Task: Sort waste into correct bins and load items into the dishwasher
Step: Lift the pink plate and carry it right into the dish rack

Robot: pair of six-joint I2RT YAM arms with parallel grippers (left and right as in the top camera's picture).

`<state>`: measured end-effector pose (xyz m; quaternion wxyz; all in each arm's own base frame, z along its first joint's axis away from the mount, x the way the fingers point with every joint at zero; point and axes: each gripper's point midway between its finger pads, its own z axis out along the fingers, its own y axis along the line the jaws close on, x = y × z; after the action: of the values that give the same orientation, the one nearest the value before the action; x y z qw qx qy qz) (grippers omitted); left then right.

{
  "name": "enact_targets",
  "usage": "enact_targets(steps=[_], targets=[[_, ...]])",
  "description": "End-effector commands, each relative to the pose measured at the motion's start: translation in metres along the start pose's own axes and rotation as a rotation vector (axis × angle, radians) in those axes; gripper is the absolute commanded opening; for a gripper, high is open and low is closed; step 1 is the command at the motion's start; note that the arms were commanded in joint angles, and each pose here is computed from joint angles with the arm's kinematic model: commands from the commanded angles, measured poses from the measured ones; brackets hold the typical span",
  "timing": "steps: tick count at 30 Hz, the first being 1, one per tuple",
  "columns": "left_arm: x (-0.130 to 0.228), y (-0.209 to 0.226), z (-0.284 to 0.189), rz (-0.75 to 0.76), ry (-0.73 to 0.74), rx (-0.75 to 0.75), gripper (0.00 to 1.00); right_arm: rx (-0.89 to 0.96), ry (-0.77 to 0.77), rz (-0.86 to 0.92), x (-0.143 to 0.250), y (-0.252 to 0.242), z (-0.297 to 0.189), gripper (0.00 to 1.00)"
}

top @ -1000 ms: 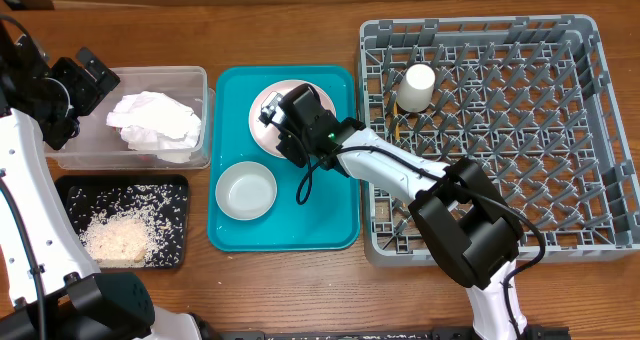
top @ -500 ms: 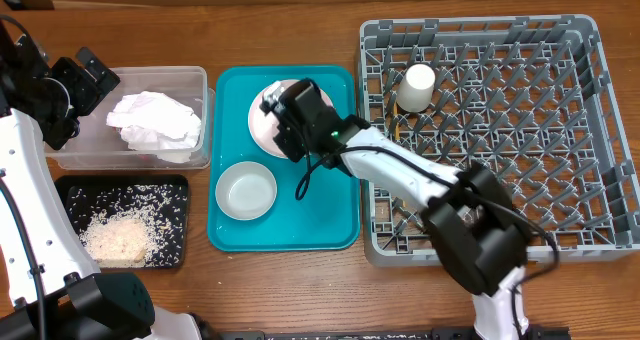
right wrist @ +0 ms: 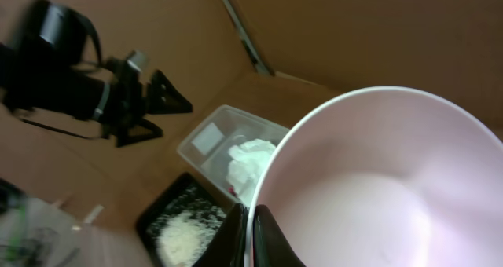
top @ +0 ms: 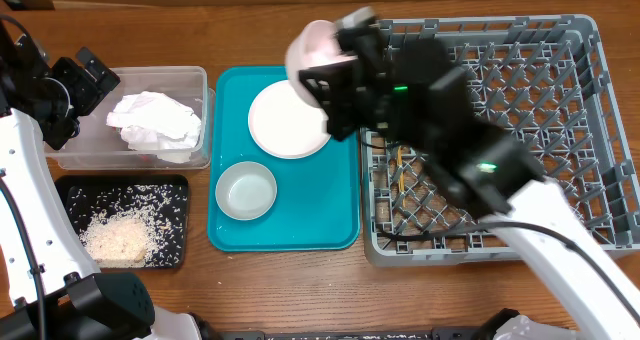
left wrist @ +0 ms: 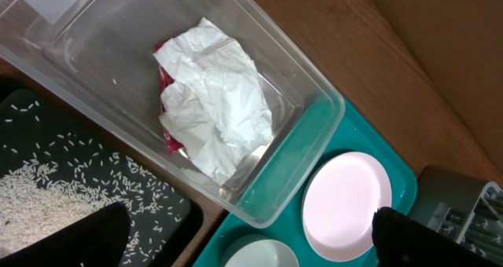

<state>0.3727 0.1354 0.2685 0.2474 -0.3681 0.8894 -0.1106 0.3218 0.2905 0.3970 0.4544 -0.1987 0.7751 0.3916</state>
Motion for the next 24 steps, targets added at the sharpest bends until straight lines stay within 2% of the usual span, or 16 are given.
enact_targets(steps=[1, 7, 11, 18, 24], targets=[[-0.005, -0.004, -0.008, -0.008, -0.024, 0.017, 1.00, -0.154, 0.031, 0.134, -0.010, 0.002, -0.029, 0.04], [-0.005, -0.004, -0.008, -0.008, -0.024, 0.016, 1.00, -0.244, 0.089, 0.361, -0.012, -0.054, -0.063, 0.04], [-0.005, -0.004, -0.008, -0.008, -0.024, 0.017, 1.00, -0.305, 0.141, 0.480, 0.003, -0.078, -0.071, 0.04], [-0.005, -0.004, -0.008, -0.008, -0.024, 0.017, 1.00, -0.253, 0.161, 0.558, 0.032, -0.105, -0.058, 0.04], [-0.005, -0.004, -0.008, -0.008, -0.024, 0.016, 1.00, -0.233, 0.172, 0.581, 0.042, -0.112, -0.054, 0.04]])
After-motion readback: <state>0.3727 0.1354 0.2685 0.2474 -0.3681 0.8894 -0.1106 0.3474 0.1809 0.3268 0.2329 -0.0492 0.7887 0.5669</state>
